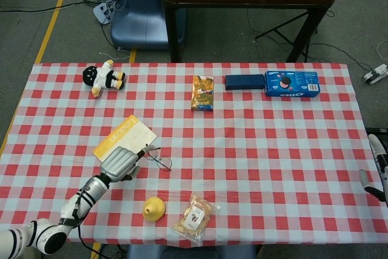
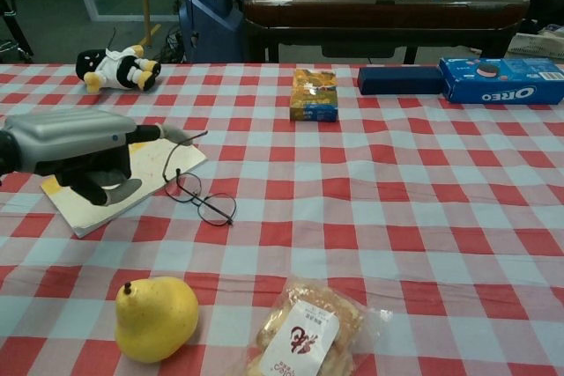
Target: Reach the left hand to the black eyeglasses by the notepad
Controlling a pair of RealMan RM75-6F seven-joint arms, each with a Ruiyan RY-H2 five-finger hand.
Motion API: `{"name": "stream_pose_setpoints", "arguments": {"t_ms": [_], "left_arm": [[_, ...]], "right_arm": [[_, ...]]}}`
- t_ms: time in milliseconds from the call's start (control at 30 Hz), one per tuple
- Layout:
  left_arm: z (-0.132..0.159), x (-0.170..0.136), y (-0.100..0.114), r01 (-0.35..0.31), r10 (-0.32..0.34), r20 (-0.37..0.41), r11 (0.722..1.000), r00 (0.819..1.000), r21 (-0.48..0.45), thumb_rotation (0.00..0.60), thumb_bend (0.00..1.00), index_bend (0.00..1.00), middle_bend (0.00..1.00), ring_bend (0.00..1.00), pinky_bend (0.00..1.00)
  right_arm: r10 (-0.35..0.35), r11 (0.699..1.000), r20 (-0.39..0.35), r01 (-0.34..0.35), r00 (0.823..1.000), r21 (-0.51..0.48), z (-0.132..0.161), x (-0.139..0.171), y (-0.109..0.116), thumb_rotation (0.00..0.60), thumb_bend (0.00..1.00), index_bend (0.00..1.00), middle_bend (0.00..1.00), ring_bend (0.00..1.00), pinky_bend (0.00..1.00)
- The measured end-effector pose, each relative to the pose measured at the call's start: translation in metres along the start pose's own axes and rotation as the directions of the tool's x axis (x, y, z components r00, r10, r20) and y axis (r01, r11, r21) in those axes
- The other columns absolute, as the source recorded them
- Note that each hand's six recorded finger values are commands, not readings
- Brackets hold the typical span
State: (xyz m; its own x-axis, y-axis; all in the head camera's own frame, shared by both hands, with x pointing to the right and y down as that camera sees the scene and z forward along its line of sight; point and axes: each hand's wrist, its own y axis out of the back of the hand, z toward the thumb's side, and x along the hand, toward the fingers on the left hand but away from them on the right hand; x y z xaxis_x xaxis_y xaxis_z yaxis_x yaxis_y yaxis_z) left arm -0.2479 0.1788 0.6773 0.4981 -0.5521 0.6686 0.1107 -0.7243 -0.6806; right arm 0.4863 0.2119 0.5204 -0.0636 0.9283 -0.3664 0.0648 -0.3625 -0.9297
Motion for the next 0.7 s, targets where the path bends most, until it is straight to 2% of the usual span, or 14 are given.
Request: {"name": "stream_pose_setpoints", "arguments": {"t_ms": [233, 700], "left_arm": [[0.011, 0.002, -0.02, 0.052, -0.052, 0.019, 0.999, 0.998, -0.013, 0.6, 0.57, 0.09, 0.92, 0.88, 0.94], [0.017, 0.009, -0.045, 0.095, -0.095, 0.012, 0.994, 0.995, -0.044, 0.6, 0.57, 0.08, 0.92, 0.88, 0.94]], "right_arm": [[0.0, 1.0, 0.003, 0.0, 1.0, 0.001, 0.0, 0.001, 0.0, 0.6, 0.4, 0.0, 0.11, 0.16, 0.2], [0.0, 1.0, 0.009, 0.0, 1.0, -0.001, -0.003, 0.003, 0.0, 0.6, 0.4, 0.0, 0.11, 0.16, 0.2]]}}
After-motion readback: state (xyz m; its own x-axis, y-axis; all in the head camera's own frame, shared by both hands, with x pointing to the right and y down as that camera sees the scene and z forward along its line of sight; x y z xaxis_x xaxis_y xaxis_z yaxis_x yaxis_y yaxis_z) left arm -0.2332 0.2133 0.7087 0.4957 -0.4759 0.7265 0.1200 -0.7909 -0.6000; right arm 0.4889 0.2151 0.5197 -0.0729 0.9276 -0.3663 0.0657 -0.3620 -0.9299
